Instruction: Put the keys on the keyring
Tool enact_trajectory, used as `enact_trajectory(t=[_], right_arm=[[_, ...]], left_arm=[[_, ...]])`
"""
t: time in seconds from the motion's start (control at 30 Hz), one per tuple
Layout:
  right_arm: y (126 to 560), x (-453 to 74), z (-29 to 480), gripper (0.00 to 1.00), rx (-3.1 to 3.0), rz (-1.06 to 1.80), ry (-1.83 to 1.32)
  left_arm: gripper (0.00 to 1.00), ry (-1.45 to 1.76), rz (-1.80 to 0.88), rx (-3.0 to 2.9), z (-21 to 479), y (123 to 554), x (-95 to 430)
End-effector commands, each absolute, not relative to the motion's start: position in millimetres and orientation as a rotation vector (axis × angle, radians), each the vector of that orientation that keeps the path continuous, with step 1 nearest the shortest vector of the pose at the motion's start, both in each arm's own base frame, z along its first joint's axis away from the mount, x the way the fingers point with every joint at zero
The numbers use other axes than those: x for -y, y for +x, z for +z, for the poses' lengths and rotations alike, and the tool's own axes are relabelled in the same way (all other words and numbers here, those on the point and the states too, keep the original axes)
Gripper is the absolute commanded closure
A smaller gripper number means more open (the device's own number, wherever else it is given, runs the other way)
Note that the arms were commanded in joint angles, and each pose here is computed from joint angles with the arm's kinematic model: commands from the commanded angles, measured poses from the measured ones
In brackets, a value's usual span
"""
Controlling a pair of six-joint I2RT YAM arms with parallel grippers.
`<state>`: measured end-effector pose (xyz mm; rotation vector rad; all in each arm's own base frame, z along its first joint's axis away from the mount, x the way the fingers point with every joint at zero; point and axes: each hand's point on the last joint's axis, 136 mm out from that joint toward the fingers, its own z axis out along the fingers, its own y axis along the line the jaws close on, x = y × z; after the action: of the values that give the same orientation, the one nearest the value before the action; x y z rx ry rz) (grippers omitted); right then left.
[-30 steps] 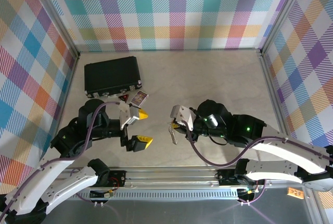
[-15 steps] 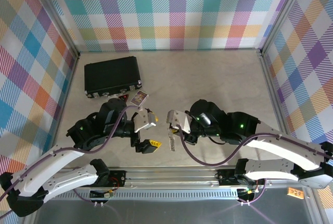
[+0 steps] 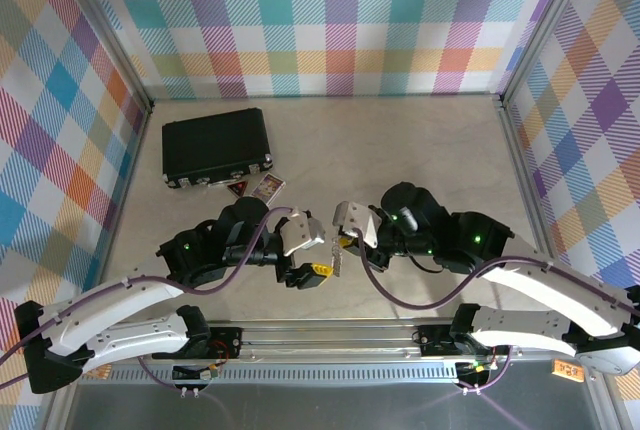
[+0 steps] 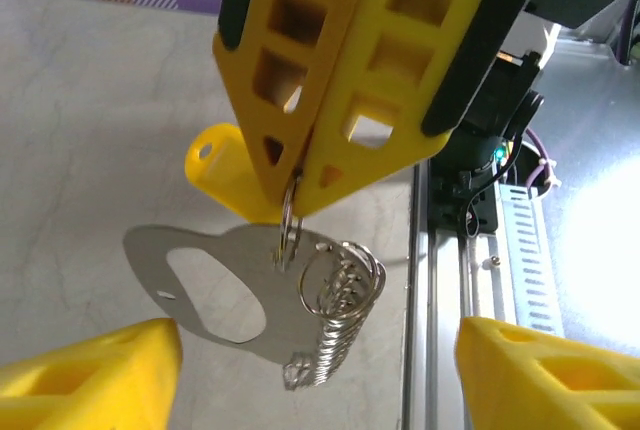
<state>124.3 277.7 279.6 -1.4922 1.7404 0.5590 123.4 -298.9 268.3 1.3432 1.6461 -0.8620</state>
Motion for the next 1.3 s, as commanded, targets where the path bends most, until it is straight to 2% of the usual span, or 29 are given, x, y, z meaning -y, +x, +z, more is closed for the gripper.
enact_trajectory(t=[0.0,0.1,0.3,0.6,1.07,1.27], right_arm=[[118,-279,273,1.00,-1.734,0.597,-1.525],[116,-281,270,1.00,-1.731,0.614,-1.540],[117,-281,274,1.00,-1.715,0.608,-1.540],[118,-284,277,1.00,-1.698,0.613,-1.534],[115,-284,285,1.00,-1.663,0.679,-1.505],[114,-285,283,1.00,-1.662,0.685,-1.515]], left_arm=[[0.38,1.354,-0.885,-1.578,276,121,307],[0.53,1.337,-0.886,-1.546,283,124,311],[0.67,1.331,-0.872,-1.542,283,127,311],[0.72,1.334,-0.865,-1.536,283,129,314],[0.74,1.346,-0.871,-1.528,279,128,315],[0.89,1.342,-0.880,-1.516,281,127,317]])
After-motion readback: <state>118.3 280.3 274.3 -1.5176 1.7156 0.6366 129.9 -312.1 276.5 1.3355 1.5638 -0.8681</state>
